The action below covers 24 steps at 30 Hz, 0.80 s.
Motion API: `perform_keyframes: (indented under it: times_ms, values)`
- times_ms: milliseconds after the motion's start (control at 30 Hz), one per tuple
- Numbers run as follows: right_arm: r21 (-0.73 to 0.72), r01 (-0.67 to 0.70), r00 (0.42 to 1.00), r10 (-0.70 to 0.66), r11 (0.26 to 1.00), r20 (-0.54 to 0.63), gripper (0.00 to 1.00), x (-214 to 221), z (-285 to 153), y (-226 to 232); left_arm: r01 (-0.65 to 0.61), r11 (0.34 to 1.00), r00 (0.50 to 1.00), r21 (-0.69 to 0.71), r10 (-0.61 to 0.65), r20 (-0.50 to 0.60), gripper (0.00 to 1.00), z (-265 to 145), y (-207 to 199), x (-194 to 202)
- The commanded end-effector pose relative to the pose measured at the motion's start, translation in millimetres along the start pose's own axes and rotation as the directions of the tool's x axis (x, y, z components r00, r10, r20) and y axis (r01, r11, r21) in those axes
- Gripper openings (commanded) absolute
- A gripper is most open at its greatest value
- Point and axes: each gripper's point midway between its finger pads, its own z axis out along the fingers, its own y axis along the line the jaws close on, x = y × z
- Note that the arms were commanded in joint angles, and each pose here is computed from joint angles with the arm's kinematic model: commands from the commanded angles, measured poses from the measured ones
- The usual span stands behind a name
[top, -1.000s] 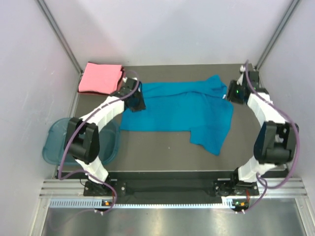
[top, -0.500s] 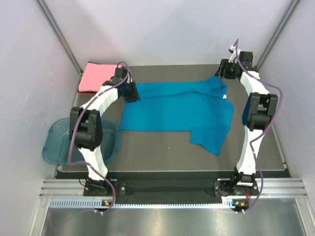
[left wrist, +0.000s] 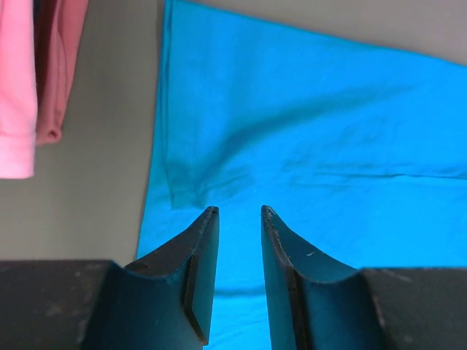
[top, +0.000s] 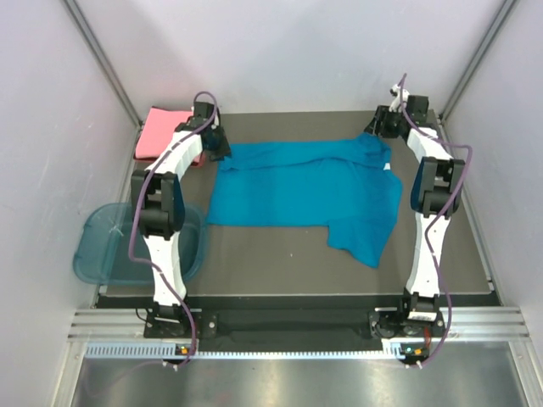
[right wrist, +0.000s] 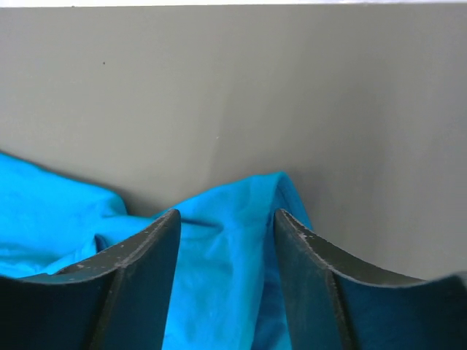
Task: Fold and stack the t-shirts
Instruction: Fold the tshirt
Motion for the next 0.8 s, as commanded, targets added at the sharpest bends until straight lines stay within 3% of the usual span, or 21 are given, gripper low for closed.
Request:
perform_keyframes:
  times_ms: [0,267,333,433,467,767]
  values:
    - [-0.058,0.022,0.995,-0.016,0.998,0.103,0.54,-31.9,1.9,7.2,-0.018,1.000,1.000,-0.017,0.019,0.024,0.35,-2.6,2.2,-11.4]
    - [-0.058,-0.012,0.993,0.018,0.998,0.115,0.50,-31.0,4.6,6.2,-0.045,0.992,0.999,-0.122,0.048,0.025,0.35,17.4,28.0,-12.4]
    - [-0.063,-0.009,0.991,0.018,0.998,0.131,0.36,-34.1,5.0,7.1,-0.040,0.993,0.999,-0.113,0.043,0.027,0.36,22.5,26.7,-17.6]
    - [-0.070,0.003,0.986,0.009,0.998,0.164,0.04,-41.0,3.2,9.6,-0.048,0.996,0.998,-0.072,0.050,0.025,0.37,25.5,18.9,-19.9]
    - [-0.075,0.009,0.985,0.004,0.997,0.171,0.00,-42.8,2.2,11.0,-0.053,0.996,0.998,-0.073,0.055,0.023,0.37,25.8,19.2,-19.6]
    - [-0.101,0.118,0.965,-0.091,0.988,0.244,0.00,-71.2,-14.9,30.0,-0.081,0.981,0.996,-0.177,0.086,0.020,0.43,6.5,32.0,-13.3]
